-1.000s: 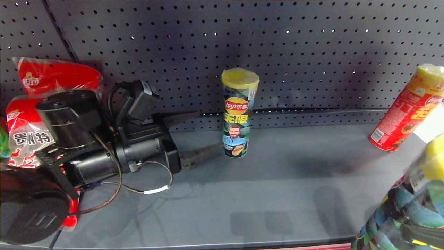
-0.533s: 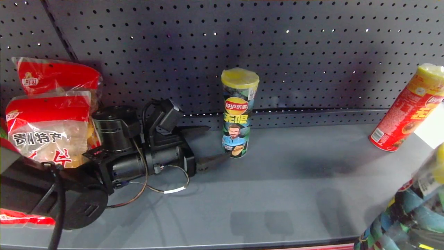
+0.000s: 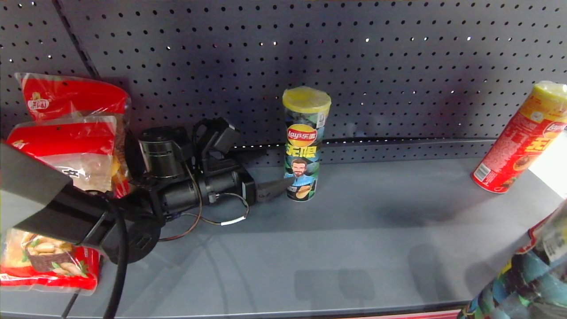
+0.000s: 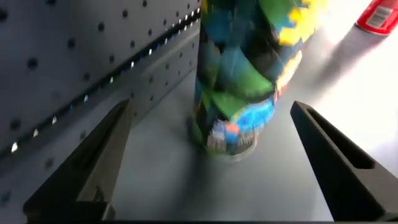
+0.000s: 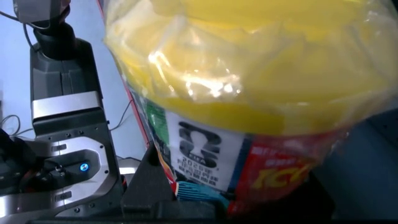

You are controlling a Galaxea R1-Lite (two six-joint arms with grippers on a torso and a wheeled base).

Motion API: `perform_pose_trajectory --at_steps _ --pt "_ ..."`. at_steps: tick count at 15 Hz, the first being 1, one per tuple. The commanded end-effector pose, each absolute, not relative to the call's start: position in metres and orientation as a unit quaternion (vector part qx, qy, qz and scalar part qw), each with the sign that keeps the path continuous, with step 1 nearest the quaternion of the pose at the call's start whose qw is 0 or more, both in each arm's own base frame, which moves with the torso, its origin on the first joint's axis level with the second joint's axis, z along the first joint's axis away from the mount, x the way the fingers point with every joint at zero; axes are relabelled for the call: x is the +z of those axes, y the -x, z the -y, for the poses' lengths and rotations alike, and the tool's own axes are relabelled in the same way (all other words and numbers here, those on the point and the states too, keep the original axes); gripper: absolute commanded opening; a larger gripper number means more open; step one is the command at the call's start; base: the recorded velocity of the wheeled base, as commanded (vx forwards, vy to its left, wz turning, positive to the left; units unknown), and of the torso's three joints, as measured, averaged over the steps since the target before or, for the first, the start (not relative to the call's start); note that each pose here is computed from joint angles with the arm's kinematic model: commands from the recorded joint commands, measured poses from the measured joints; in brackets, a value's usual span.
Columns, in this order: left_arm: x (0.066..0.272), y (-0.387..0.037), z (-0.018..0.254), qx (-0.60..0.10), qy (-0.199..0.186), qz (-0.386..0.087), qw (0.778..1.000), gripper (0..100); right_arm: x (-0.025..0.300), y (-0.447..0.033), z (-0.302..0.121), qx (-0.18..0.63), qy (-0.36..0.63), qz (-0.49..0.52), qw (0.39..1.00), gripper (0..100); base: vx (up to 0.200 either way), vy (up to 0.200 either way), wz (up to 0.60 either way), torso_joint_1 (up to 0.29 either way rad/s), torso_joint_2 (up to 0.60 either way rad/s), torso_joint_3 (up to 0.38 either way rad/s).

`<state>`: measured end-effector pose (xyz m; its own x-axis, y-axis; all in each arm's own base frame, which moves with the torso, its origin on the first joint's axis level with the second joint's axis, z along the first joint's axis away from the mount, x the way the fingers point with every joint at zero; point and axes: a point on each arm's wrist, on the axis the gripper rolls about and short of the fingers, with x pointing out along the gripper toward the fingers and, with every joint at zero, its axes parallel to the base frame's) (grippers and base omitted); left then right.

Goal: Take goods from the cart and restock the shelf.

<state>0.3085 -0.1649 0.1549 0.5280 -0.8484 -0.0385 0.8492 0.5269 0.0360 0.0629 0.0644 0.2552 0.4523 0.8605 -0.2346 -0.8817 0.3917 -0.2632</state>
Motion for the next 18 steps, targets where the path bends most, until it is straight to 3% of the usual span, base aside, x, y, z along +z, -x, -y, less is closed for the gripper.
perform_pose_trajectory --at_steps 1,5,12,18 --pt "0.152 -0.315 0.172 -0.492 -0.025 -0.006 0.870 100 0.253 -0.064 -0.065 0.524 0.178 -0.034 0.832 0 0.000 0.000 0.00 0.000 0.00 0.000" --pt "0.153 -0.312 0.194 -0.516 -0.018 -0.002 0.857 100 0.252 -0.065 -0.068 0.532 0.179 -0.040 0.827 0 0.000 0.000 0.00 0.000 0.00 0.000" --pt "0.145 -0.329 0.210 -0.523 -0.016 0.001 0.852 100 0.245 -0.065 -0.069 0.533 0.181 -0.051 0.825 0 0.000 0.000 0.00 0.000 0.00 0.000" --pt "0.144 -0.328 0.210 -0.523 -0.016 0.003 0.852 100 0.245 -0.065 -0.071 0.539 0.182 -0.050 0.821 0 0.000 0.000 0.00 0.000 0.00 0.000"
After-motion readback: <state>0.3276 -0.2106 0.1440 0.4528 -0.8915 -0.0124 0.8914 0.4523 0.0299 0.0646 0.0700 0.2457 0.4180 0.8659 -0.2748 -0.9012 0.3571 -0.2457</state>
